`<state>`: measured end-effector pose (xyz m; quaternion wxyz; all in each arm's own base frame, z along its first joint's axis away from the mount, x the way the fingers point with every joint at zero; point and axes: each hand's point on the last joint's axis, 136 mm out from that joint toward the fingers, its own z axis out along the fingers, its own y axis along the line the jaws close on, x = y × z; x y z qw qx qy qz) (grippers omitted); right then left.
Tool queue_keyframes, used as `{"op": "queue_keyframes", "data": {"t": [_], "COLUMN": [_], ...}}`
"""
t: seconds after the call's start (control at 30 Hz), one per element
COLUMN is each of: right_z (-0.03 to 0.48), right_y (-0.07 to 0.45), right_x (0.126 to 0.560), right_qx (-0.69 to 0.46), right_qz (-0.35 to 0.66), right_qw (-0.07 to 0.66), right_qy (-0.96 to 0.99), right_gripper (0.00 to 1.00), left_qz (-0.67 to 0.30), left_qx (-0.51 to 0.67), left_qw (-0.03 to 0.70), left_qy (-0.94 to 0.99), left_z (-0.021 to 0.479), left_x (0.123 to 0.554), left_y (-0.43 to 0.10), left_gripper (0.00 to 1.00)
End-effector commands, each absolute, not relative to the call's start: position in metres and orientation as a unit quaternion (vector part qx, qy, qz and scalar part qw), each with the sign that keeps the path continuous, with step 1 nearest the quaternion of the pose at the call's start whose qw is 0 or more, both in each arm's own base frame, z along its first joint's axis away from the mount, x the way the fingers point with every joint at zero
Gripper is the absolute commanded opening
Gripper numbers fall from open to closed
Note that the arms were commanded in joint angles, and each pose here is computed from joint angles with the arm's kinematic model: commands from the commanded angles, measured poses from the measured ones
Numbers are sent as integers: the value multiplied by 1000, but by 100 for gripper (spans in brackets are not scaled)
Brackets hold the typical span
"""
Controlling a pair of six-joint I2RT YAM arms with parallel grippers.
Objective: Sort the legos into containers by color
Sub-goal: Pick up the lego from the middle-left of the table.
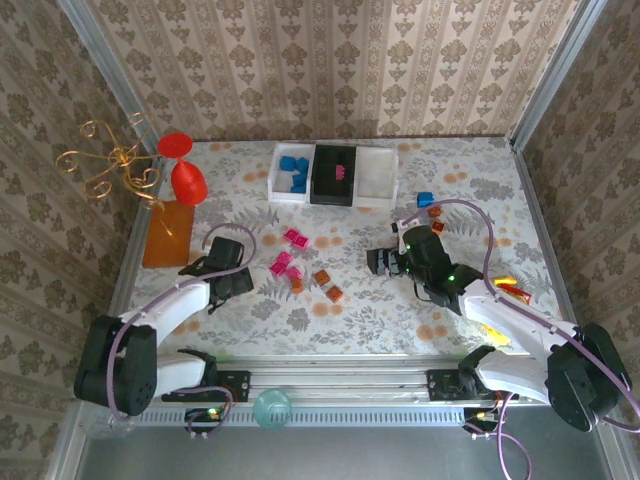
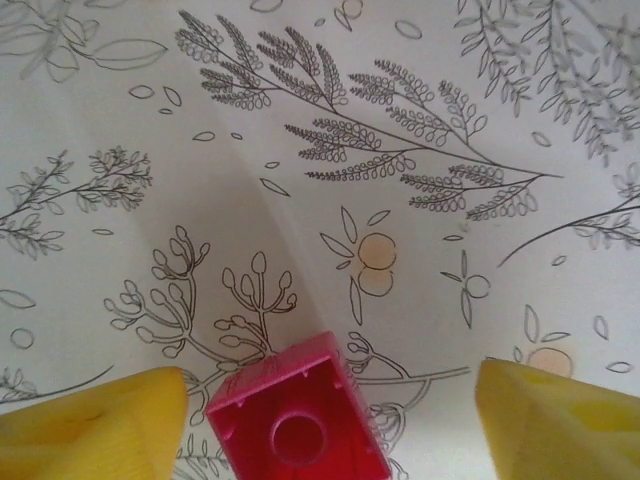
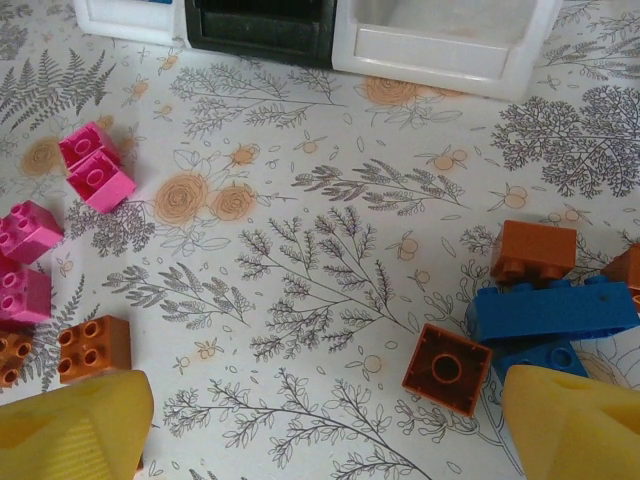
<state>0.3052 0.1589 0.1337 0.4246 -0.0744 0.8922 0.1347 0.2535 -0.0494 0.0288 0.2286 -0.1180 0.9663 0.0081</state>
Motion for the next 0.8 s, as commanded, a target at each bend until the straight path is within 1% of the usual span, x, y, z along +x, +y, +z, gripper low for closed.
{"op": "queue_keyframes", "data": {"t": [0.0,0.17,0.37,0.5,0.63,0.77], "right_z": [145,139,139,140,139,138], "right_y": [163,157,150,146,146,149], "right_x": [310,306,298,295,296,299], "right_qx": [-73,-68,-63,-60,-58,-58], "right_qz": [147,141,136,133,134,138], "right_qw": [436,435,438,442,443,441], "right_qy": [885,887,886,885,885,885], "right_gripper": [92,92,92,92,92,93], "left_qz": [-17,-29,-33,-16,-6,-12], "left_qx": [-125,-124,-109,-92,-85,-78], "left_qw": [234,236,229,225,218,230], "left_qy": [964,963,967,970,972,970], "left_z": [28,23,17,16,12,20], "left_x": [261,267,273,270,263,265], "left_y": [-57,-63,-74,-79,-77,-83], "left_gripper": [70,56,53,51,44,39]}}
